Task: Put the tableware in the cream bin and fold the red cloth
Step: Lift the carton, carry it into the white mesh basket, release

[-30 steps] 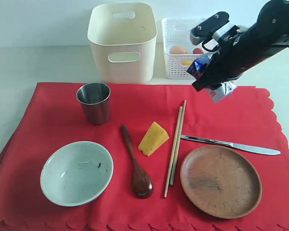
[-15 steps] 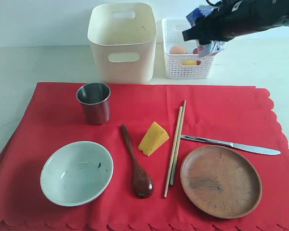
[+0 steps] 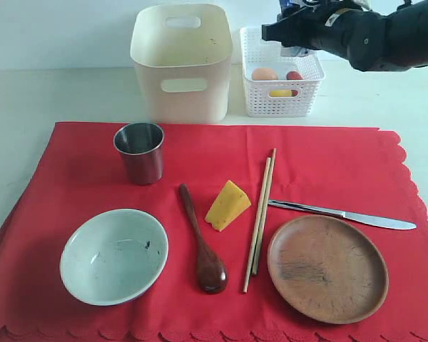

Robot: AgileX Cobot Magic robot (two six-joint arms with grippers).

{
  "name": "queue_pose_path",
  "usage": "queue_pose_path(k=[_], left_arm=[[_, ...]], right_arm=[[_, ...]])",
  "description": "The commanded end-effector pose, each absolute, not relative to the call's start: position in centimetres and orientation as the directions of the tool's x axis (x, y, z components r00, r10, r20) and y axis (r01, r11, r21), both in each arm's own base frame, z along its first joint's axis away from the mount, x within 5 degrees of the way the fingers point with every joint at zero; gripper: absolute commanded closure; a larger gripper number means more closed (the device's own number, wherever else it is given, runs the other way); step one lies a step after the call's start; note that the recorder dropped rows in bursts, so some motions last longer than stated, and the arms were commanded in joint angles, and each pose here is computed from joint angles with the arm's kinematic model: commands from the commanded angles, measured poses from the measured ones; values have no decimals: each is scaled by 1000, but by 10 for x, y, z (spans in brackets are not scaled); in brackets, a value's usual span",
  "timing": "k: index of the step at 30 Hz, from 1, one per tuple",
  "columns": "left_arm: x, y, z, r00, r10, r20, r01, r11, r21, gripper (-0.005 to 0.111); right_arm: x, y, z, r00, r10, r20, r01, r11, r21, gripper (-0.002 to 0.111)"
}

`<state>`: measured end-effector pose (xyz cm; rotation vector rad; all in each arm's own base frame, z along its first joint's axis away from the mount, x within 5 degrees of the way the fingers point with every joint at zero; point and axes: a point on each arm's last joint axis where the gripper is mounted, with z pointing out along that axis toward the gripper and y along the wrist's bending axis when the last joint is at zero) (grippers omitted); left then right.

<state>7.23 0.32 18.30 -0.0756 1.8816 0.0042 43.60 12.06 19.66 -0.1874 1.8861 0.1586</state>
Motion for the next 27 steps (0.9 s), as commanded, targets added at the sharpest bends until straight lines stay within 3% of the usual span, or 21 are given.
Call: queue_pose_path(k=[1, 10, 17, 22, 27], left_arm=[[73, 3, 183, -306, -55, -950, -54, 998, -40, 105], [73, 3, 183, -306, -55, -950, -54, 998, -40, 105], [73, 3, 183, -306, -55, -950, -54, 998, -40, 105], [73, 3, 183, -306, -55, -950, -54, 998, -40, 105], [73, 3, 183, -306, -55, -950, -54, 998, -40, 105]], right_arm=[[456, 125, 194, -296, -2, -955, -194, 979, 59, 108], [484, 136, 166, -439, 8, -899, -193, 976, 103, 108], [488, 137, 157, -453, 35, -891, -175, 976, 127, 106], [488, 137, 154, -459, 31, -888, -175, 977, 125, 87], [489, 137, 154, -455, 32, -890, -175, 977, 125, 60]])
